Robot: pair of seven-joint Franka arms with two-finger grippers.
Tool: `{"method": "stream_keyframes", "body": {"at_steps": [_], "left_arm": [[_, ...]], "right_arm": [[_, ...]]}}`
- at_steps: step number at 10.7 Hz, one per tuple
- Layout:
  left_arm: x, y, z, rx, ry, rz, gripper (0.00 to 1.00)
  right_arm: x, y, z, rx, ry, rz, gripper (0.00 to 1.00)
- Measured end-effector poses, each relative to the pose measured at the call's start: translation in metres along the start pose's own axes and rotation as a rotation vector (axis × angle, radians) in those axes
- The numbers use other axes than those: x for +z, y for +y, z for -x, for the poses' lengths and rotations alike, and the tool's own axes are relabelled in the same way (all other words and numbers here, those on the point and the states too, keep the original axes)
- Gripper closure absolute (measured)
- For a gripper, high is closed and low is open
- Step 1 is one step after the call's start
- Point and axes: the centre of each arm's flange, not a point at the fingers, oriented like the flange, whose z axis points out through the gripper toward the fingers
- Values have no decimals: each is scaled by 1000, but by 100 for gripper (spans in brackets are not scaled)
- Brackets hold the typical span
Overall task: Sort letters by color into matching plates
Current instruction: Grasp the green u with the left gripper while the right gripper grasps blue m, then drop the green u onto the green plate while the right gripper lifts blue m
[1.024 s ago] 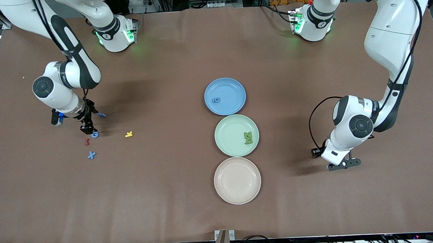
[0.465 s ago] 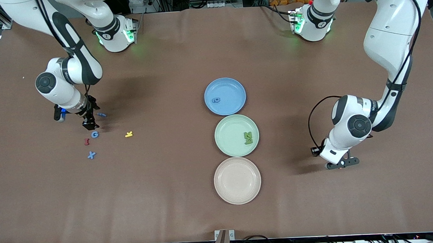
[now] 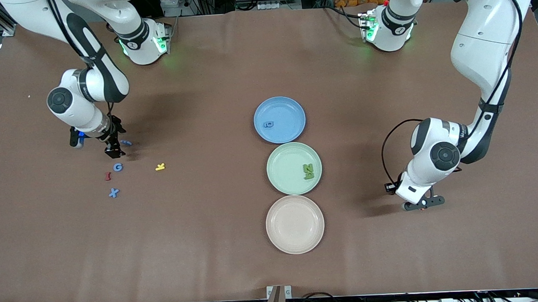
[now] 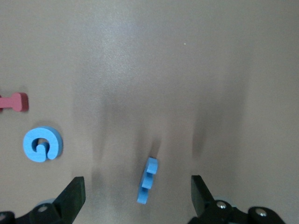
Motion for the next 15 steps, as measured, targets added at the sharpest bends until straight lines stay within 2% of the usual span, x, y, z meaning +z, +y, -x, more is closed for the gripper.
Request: {"method": "stream_keyframes", "body": {"at_steps": [2, 5, 7, 8, 10, 12, 13, 15], "left_arm": [[-9, 13, -1, 16, 16, 11, 71], [-18, 58, 11, 58, 27, 26, 71], [-25, 102, 26, 53, 36, 39, 71], [-31, 127, 34, 38, 44, 47, 71], [-39, 172, 53, 12, 55, 63, 71], [-41, 194, 67, -16, 53, 68, 71], [-42, 201, 71, -32, 54, 71, 71], [-46, 220, 80, -66, 58, 80, 71]], "right_arm": [[3, 4, 1, -4, 0, 4, 0], [8, 7, 1, -43, 1, 7, 6], [11, 8, 1, -66, 1, 11, 27], [12, 8, 1, -72, 1, 11, 34], [12, 9, 1, -85, 1, 12, 47], [12, 8, 1, -143, 1, 10, 50], [12, 8, 1, -169, 1, 10, 57], [12, 8, 1, -186, 1, 8, 89]]}}
